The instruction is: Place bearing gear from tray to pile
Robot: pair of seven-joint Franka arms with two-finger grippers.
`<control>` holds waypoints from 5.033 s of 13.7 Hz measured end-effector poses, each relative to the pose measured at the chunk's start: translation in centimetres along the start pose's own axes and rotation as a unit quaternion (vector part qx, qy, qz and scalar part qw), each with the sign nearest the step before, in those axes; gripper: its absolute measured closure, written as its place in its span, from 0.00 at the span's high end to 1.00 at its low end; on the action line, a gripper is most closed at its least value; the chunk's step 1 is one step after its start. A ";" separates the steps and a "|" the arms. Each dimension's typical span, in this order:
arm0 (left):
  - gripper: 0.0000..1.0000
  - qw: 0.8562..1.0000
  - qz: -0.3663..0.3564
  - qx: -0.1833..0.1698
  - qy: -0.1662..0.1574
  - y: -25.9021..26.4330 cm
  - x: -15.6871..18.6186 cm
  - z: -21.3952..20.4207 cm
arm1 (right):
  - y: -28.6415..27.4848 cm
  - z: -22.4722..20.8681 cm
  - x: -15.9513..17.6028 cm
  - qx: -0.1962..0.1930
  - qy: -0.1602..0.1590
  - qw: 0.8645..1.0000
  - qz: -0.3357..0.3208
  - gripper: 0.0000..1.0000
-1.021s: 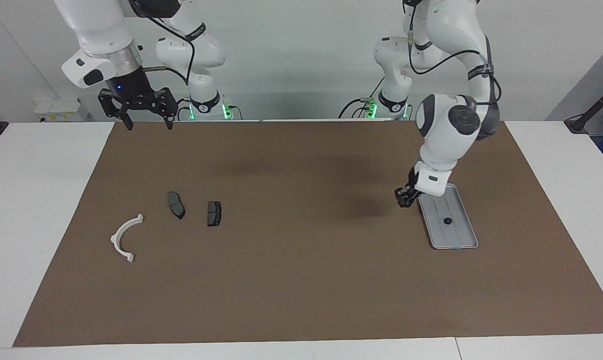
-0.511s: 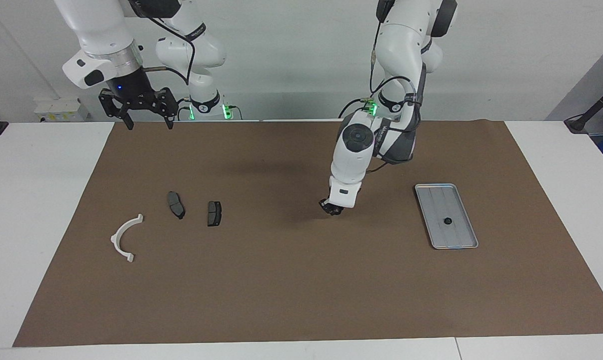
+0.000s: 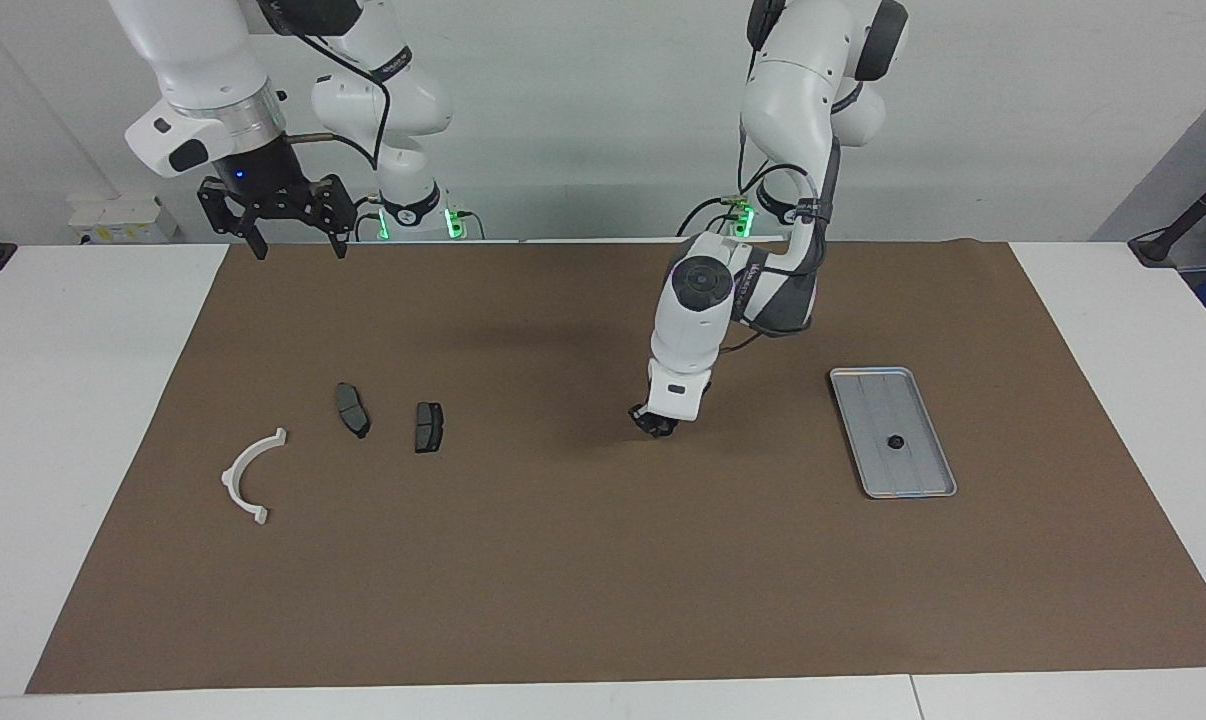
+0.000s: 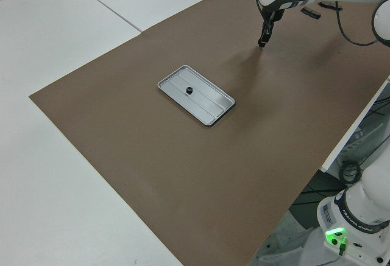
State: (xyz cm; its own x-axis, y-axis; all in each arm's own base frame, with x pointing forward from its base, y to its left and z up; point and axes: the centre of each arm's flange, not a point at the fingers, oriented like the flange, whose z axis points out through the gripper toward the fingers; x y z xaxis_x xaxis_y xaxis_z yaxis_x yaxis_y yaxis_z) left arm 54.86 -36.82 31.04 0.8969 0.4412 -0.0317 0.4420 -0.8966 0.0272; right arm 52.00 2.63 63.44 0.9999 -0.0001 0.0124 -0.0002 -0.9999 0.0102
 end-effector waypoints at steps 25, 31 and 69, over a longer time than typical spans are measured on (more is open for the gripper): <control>0.92 0.985 0.175 0.010 0.005 -27.3 18.3 -7.5 | -14.2 1.0 -1.4 0.014 0.010 0.997 0.080 1.00; 0.70 0.984 0.176 0.004 0.027 -29.7 20.0 -2.9 | -28.4 10.4 0.9 0.027 -0.002 0.980 0.199 1.00; 0.24 0.989 0.145 0.010 -0.003 -30.1 22.4 -6.9 | -45.7 35.2 7.2 -0.005 -0.019 0.975 0.222 0.90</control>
State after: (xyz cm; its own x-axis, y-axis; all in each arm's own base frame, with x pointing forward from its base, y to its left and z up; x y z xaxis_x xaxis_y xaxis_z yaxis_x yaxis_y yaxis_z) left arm 61.80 0.32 36.42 0.9857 0.1654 -0.0316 0.1659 -0.9860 0.0155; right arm 59.65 48.00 27.90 0.9014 -0.4326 -0.0201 -0.4322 -0.9015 0.0212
